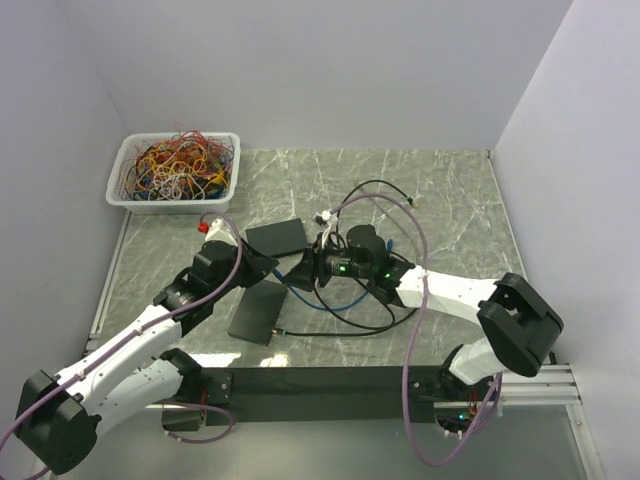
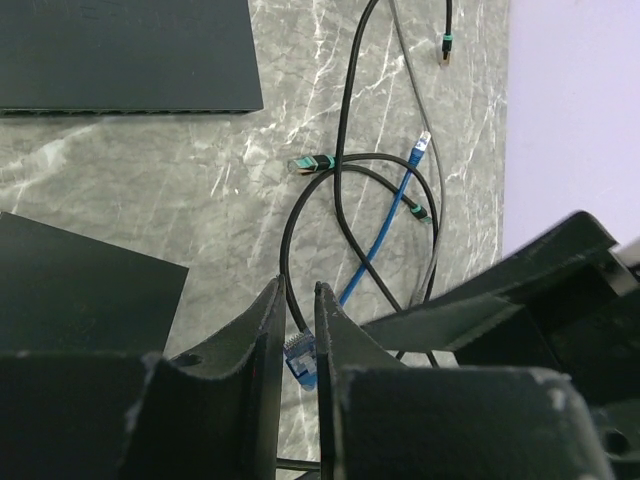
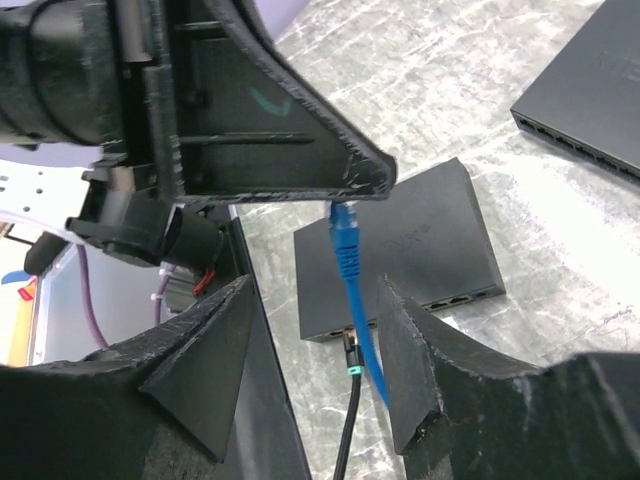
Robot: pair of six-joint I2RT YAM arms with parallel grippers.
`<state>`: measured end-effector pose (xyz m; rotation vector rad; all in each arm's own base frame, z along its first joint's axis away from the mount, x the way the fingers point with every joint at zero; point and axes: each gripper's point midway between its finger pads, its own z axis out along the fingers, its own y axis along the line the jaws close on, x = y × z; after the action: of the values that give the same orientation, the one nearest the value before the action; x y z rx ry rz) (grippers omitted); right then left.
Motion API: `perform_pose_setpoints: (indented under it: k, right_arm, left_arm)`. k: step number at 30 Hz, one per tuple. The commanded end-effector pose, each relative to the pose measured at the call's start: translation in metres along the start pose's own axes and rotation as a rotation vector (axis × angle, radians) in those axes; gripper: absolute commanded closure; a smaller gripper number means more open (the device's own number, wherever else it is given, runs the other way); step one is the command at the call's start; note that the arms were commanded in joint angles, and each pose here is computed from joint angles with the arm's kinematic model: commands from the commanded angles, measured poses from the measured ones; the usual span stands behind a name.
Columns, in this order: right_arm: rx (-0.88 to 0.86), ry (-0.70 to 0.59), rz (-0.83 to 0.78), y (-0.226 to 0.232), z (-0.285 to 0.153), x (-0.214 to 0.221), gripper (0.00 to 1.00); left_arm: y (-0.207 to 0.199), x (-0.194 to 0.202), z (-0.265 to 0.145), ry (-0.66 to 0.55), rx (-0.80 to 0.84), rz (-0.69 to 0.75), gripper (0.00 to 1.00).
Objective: Insert the plug into the switch port
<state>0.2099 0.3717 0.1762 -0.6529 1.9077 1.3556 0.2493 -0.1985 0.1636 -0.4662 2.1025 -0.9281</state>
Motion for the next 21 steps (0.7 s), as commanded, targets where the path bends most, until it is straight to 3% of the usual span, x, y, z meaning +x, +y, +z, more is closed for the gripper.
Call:
perform_pose_setpoints:
  k: [1,4,6,7,12,18,21]
  right_arm:
    - [-0.018,-0.044,-0.033,0.006,0.011,-0.022,0.41]
    - [-0.014,-0.032,-0.024,0.002,0.016,-0.018,0.43]
    - [-0.022,-0.023,-0.017,0.002,0.02,-0.015,0.51]
    - [-0.027,-0.021,-0.015,0.003,0.022,-0.015,0.6]
    - [-0.04,-0.01,-0.003,0.003,0.028,-0.011,0.72]
    - [-0.073,0.001,0.005,0.007,0.031,-0.01,0.73]
    - [-0.112,0.003,0.005,0.014,0.031,-0.01,0.65]
  left_arm:
    - [-0.024,-0.017,-0.006,-0.043,0.057,-0.025,1.0]
    - [-0.026,-0.018,-0.009,-0.047,0.065,-0.03,0.99]
    - [-0.027,-0.019,-0.011,-0.048,0.07,-0.032,0.99]
    - [-0.028,-0.019,-0.011,-0.048,0.073,-0.033,0.99]
    - [-0.03,-0.019,-0.012,-0.047,0.083,-0.033,0.99]
    - [-0.033,-0.019,-0.013,-0.052,0.109,-0.037,0.99]
    - [-0.033,-0.019,-0.013,-0.056,0.112,-0.039,0.99]
